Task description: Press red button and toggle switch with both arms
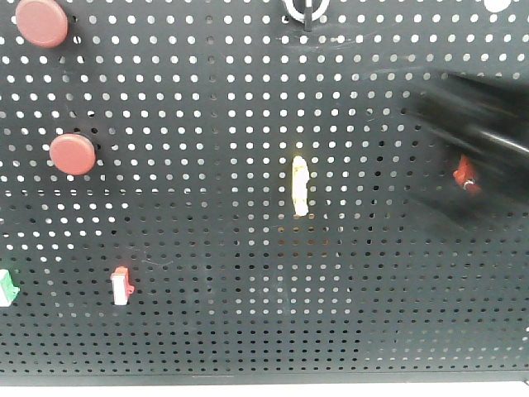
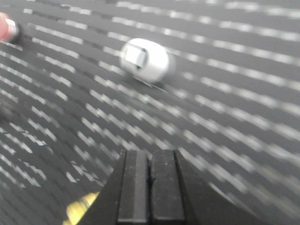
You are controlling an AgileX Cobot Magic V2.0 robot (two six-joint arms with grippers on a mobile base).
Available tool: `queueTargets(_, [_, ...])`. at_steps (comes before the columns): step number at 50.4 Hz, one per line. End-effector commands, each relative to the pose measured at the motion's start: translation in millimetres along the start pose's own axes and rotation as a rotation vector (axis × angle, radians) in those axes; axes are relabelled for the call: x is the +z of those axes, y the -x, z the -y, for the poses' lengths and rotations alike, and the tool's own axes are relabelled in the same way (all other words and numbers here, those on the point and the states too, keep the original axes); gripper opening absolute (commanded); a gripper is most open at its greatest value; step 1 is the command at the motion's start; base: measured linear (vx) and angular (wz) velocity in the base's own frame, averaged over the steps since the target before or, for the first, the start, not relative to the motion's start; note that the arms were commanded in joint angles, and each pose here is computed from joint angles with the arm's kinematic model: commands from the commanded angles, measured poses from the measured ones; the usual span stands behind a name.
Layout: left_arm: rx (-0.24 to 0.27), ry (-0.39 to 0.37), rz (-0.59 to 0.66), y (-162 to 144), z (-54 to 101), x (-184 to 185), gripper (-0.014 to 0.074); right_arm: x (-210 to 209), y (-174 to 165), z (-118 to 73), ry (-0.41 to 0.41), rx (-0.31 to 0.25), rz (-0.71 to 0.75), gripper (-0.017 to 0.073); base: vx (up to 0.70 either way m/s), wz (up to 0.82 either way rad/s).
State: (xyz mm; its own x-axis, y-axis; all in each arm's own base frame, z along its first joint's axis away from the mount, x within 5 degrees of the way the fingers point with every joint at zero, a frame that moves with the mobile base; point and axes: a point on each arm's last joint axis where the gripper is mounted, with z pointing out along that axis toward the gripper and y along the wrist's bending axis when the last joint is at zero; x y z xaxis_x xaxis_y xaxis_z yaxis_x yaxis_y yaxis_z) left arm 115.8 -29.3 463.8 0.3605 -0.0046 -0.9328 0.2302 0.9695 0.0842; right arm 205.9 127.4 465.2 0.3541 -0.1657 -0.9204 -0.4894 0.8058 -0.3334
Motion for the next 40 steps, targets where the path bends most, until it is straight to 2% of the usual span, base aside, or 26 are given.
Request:
queueTargets(1, [-0.027,-0.032,0.044,10,2.5,0,0.0000,12,27,-2.5,0.027,0.002,0.089,-0.0003,0.00,0.00])
queueTargets(14, [-0.027,-0.032,0.044,10,2.5,0,0.0000,55,40,-11.7,0.051,0.105,0.106,-0.0003,0.00,0.00])
queueTargets(22, [-0.027,-0.032,0.044,10,2.5,0,0.0000,63,49,-18.9,0.069,0.111,0.122,-0.0003,0.00,0.00])
queueTargets(40, [-0.027,-0.032,0.043,10,2.5,0,0.0000,68,64,-6.3,-0.005,0.112,0.107,-0.0003,0.00,0.00])
